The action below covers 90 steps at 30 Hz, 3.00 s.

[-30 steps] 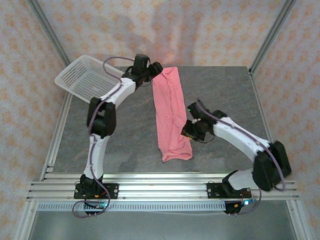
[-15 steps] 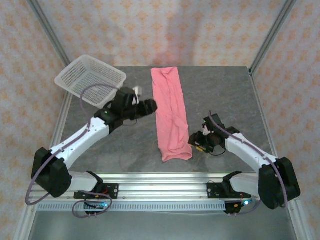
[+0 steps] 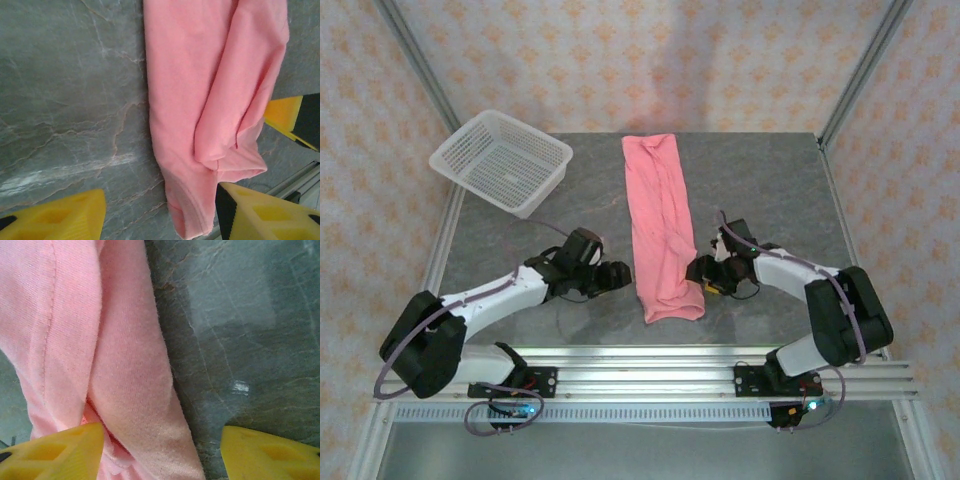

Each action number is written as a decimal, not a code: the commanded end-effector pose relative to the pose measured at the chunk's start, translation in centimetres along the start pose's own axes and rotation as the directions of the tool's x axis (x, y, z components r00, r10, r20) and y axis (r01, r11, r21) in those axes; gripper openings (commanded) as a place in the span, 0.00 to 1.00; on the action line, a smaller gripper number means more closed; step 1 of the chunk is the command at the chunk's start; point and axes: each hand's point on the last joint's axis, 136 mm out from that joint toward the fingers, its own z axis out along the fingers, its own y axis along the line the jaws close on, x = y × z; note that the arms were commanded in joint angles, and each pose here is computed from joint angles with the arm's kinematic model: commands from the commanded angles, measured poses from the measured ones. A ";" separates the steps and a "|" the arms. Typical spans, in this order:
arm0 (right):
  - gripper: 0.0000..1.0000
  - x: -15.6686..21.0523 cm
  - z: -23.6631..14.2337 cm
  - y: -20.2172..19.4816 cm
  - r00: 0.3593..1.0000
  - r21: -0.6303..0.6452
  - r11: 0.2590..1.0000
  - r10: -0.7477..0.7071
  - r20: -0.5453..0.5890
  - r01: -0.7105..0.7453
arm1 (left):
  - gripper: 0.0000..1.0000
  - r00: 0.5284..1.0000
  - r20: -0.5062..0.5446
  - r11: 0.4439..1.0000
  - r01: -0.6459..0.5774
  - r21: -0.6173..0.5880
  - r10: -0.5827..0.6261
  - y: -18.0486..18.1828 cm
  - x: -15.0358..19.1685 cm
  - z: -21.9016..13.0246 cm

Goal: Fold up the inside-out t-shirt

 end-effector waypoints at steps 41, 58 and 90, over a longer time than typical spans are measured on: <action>0.14 -2.4 2.0 3.5 0.996 -0.111 0.991 -0.083 -0.035 0.078 | 0.19 0.982 0.112 0.980 0.132 0.151 -0.149 -5.5 -4.2 9.2; 0.00 5.7 -4.6 1.6 1.000 -0.051 0.999 -0.011 -0.007 0.011 | 0.00 0.994 0.108 0.999 0.021 0.037 -0.025 -4.4 2.3 2.3; 0.00 -23.3 -3.1 11.5 0.975 0.100 0.994 -0.060 0.215 0.039 | 0.00 0.925 0.354 0.989 0.107 0.098 -0.135 -9.1 -27.0 5.1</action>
